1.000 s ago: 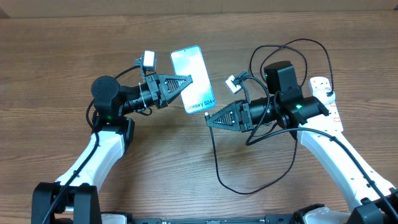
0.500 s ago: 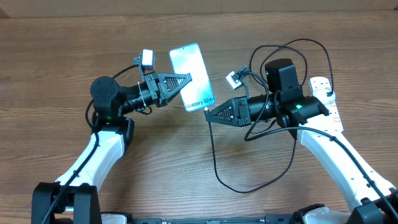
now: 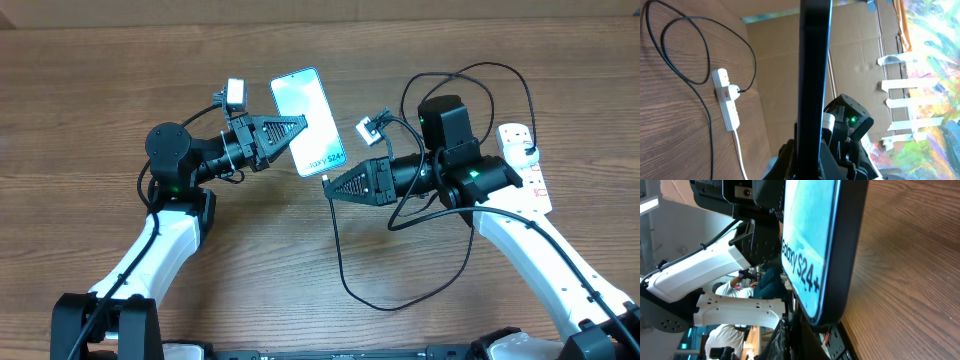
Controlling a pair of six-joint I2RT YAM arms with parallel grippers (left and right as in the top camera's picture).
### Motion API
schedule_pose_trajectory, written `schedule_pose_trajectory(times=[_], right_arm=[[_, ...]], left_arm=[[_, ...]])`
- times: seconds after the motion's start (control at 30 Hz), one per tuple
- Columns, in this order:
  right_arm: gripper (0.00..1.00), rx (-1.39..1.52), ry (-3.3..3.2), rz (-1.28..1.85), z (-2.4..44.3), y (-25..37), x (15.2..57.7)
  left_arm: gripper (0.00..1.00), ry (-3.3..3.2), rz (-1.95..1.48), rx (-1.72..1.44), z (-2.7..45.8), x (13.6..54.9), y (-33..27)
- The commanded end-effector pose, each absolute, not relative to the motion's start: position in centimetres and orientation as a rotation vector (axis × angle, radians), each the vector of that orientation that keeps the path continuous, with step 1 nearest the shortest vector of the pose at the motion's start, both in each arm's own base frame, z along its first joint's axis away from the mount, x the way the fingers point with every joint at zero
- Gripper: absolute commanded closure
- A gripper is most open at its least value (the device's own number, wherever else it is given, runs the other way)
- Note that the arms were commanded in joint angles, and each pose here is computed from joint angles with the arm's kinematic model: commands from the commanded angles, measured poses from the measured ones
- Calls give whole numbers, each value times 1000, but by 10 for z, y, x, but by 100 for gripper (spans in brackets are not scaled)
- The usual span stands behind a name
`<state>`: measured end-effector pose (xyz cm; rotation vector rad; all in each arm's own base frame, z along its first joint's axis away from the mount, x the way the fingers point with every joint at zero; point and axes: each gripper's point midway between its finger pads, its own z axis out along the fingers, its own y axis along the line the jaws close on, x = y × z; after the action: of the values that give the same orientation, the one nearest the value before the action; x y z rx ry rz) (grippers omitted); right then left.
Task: Plug charger to phone and switch on socket
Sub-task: 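Align the USB-C plug with the phone port held by the left gripper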
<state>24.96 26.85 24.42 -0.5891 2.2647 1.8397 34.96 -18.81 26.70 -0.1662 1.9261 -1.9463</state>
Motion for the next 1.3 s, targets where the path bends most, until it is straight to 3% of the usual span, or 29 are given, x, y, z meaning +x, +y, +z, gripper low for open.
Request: schedule_pose_trajectory(times=[0.0,1.27], right_arm=[[96,-605,2241,1825,249,269,251],[96,-486,2288,1826,251,271,261]], left_arm=[[96,1916,-1954,-125,274,346,-190],[96,1916,-1978,-43,279,337,-193]])
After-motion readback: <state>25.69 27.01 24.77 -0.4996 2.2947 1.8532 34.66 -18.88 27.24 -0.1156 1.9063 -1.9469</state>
